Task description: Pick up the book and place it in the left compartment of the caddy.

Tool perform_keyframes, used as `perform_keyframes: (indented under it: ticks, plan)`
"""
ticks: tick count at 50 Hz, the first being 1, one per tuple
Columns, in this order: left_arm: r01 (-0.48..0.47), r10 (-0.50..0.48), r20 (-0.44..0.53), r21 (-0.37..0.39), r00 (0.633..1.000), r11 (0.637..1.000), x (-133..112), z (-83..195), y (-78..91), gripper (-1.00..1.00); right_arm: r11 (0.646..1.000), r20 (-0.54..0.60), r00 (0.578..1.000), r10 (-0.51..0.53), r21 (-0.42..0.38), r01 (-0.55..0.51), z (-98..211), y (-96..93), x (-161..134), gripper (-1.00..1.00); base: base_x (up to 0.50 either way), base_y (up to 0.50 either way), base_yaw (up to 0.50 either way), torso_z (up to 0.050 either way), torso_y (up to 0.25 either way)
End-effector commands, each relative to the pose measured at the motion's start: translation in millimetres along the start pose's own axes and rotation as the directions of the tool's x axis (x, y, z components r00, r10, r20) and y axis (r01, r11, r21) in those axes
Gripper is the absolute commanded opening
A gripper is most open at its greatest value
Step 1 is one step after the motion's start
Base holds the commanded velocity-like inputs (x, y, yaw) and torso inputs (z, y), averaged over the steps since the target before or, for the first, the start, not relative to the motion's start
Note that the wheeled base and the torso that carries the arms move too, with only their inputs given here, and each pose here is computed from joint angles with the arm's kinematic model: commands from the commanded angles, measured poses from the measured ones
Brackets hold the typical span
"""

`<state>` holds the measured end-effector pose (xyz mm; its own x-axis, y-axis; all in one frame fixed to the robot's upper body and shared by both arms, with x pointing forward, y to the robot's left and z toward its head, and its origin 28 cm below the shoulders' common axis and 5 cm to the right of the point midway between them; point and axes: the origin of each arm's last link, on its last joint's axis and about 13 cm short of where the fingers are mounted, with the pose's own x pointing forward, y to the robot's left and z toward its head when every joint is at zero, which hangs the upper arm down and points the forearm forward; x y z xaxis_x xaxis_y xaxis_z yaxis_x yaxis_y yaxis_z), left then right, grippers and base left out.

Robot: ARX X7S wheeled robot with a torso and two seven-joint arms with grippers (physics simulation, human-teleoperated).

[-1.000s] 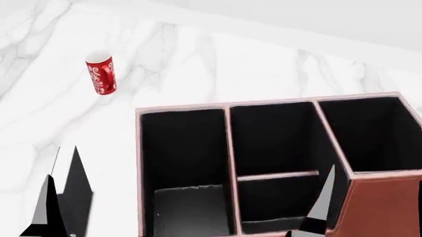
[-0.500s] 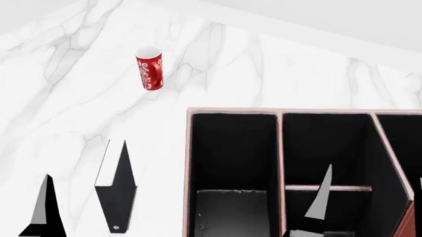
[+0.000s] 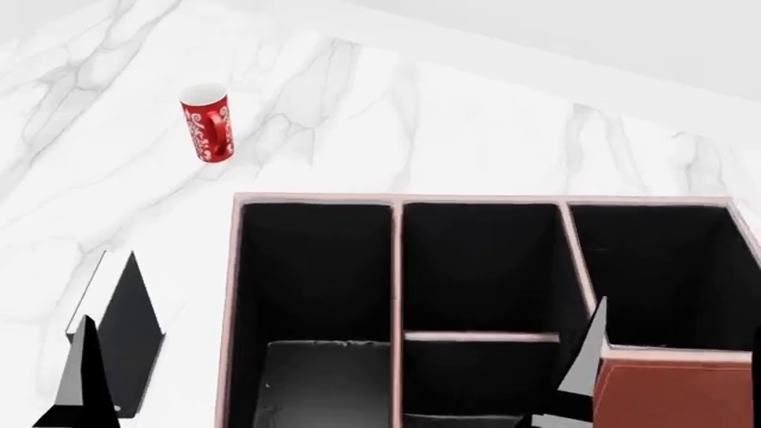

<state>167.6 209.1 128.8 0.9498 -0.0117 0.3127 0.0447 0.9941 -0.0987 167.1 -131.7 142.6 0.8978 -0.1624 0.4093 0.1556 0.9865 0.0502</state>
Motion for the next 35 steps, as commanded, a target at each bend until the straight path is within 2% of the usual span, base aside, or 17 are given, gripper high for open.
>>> perform_keyframes:
  ticks: [1, 35]
  plan:
    - [0.018, -0.017, 0.007, -0.009, 1.000, 1.000, -1.2, 0.6, 0.4, 1.00, 1.000, -0.004, 1.000, -0.002, -0.004, 0.002, -1.0, 0.3, -0.1, 1.00, 0.00, 0.00, 0.00, 0.034, 0.000]
    - [0.015, -0.015, 0.005, -0.033, 1.000, 0.999, -1.2, 1.5, 1.5, 1.00, 1.000, -0.001, 1.000, -0.006, -0.012, 0.006, -0.2, 0.5, 0.4, 1.00, 0.00, 0.00, 0.00, 0.050, 0.000]
